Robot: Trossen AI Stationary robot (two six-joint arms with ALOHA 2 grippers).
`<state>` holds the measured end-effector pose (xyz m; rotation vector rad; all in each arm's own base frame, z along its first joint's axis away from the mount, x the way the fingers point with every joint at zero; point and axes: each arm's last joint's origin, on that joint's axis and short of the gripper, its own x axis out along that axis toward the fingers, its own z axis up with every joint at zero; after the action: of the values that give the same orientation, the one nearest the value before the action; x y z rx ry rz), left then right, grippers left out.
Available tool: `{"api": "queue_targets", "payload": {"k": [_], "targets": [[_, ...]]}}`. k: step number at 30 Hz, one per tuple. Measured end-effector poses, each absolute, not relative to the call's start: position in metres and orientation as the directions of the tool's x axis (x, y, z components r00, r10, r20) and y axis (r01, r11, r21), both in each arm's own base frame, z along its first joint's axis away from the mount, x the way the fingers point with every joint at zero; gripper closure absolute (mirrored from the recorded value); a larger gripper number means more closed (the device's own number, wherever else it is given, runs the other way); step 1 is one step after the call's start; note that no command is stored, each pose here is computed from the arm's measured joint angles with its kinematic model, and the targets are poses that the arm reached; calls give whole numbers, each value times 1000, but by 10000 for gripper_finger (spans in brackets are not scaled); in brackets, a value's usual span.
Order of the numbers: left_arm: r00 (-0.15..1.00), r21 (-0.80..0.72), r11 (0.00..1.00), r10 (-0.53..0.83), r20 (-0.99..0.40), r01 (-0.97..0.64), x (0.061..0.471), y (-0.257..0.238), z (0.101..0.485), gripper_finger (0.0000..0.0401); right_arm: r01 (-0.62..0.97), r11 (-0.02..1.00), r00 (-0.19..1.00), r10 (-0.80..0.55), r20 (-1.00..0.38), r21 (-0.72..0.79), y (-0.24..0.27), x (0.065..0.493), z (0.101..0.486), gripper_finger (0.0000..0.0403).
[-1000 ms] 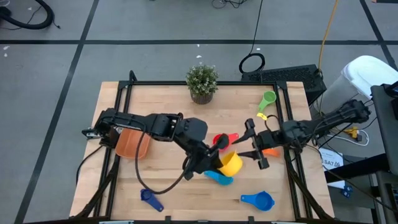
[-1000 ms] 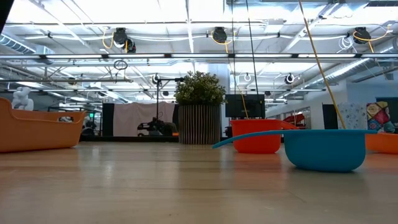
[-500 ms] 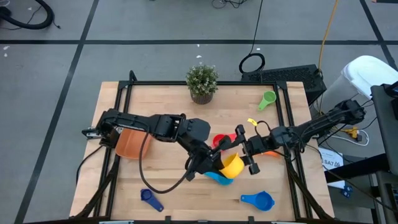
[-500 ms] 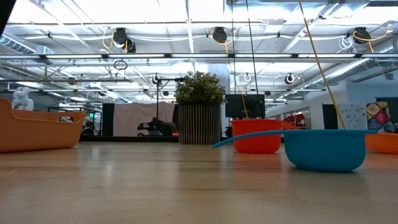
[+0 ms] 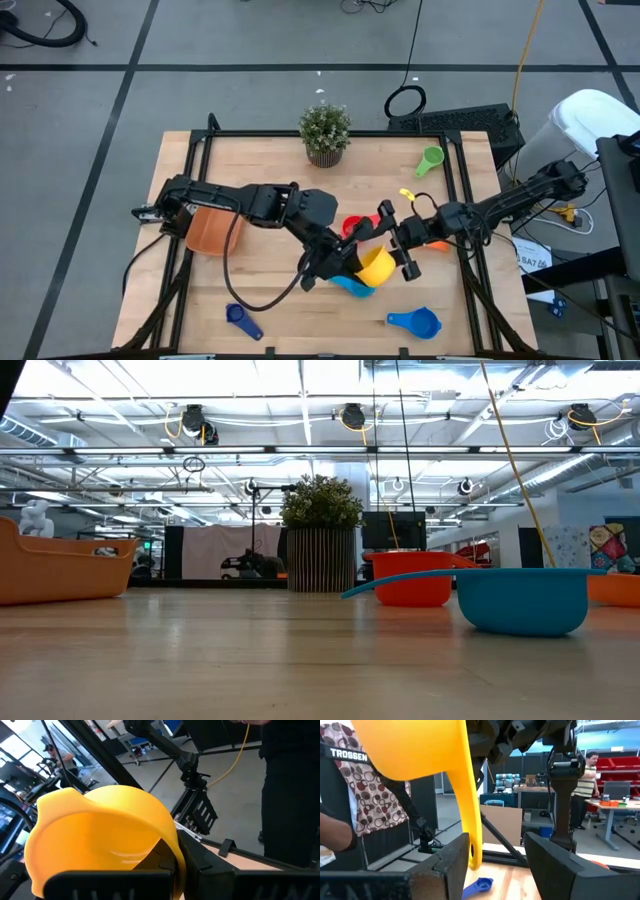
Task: Nest measuring cups in basket
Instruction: Stack the yellow measuring cup on top of the blue measuring cup
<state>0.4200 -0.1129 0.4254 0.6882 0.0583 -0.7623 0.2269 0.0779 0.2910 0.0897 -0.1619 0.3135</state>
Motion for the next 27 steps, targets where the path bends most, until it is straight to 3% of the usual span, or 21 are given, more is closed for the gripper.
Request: {"api": "queue_targets", "payload": {"k": [11, 16, 27], "targets": [[730, 537, 523, -614, -301, 662, 422, -112, 422, 397, -328, 943, 924, 308, 227, 55, 82, 242, 283, 296], [729, 524, 532, -614, -301, 665, 423, -112, 422, 392, -327, 945, 920, 321, 226, -9, 83, 242, 283, 385], [737, 471, 575, -595, -322, 670, 423, -110, 419, 384, -305, 948, 935, 316, 163, -90, 80, 234, 285, 401]]}}
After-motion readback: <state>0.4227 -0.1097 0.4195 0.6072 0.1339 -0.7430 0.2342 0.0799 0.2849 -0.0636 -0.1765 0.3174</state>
